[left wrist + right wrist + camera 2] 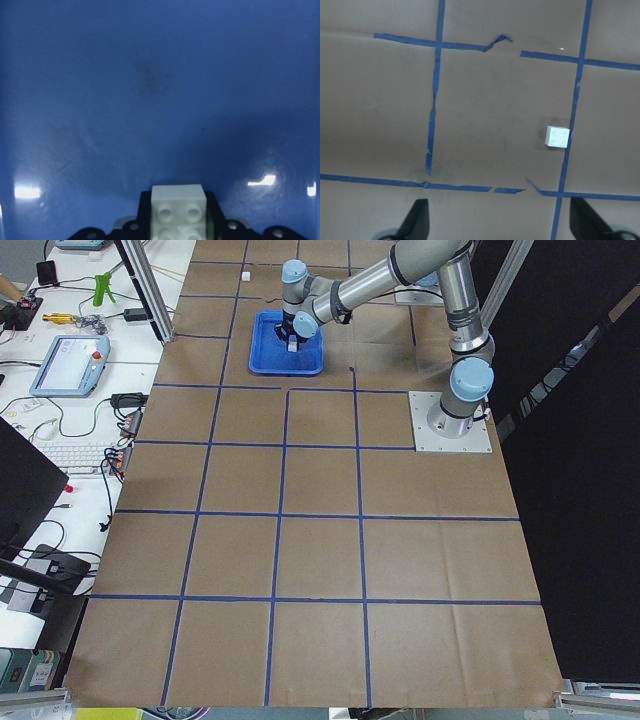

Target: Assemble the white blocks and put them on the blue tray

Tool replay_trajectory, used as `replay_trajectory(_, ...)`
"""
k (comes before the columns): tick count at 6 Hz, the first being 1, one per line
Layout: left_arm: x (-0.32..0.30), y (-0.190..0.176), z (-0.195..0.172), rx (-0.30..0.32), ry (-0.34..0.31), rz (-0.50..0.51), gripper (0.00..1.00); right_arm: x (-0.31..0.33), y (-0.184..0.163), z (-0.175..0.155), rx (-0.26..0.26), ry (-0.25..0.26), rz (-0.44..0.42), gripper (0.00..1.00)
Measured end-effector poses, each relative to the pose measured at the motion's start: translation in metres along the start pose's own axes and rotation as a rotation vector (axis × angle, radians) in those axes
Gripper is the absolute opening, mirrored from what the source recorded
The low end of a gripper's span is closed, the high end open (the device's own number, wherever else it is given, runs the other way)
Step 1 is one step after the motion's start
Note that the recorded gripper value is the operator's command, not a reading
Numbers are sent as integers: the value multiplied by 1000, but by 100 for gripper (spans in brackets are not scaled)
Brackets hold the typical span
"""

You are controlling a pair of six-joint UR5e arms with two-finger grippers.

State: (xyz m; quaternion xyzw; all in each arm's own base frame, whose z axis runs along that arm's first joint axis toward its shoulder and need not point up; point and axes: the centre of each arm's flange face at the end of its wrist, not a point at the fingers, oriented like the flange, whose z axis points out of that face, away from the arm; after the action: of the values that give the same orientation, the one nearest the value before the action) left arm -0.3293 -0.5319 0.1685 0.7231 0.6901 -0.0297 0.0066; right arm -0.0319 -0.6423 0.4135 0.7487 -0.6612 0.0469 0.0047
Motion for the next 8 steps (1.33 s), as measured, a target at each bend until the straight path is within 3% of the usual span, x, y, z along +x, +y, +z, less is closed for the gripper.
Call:
replay_trajectory(2,4,0,-8,-8,18,-2,99,30,57,45,160,-7,23,100)
replay_trajectory(3,4,-1,-31,-7,19,-2,99,37,82,77,257,0,56,100)
replay_trajectory(5,6,-1,-119,-10,41,-17,99,53,104,148,417,23,103,100)
replay_trajectory(7,21,2,-207,-26,95,-50,99,68,113,202,489,48,105,100)
replay_trajectory(8,32,6,-235,-31,105,-83,99,70,114,222,512,50,99,100)
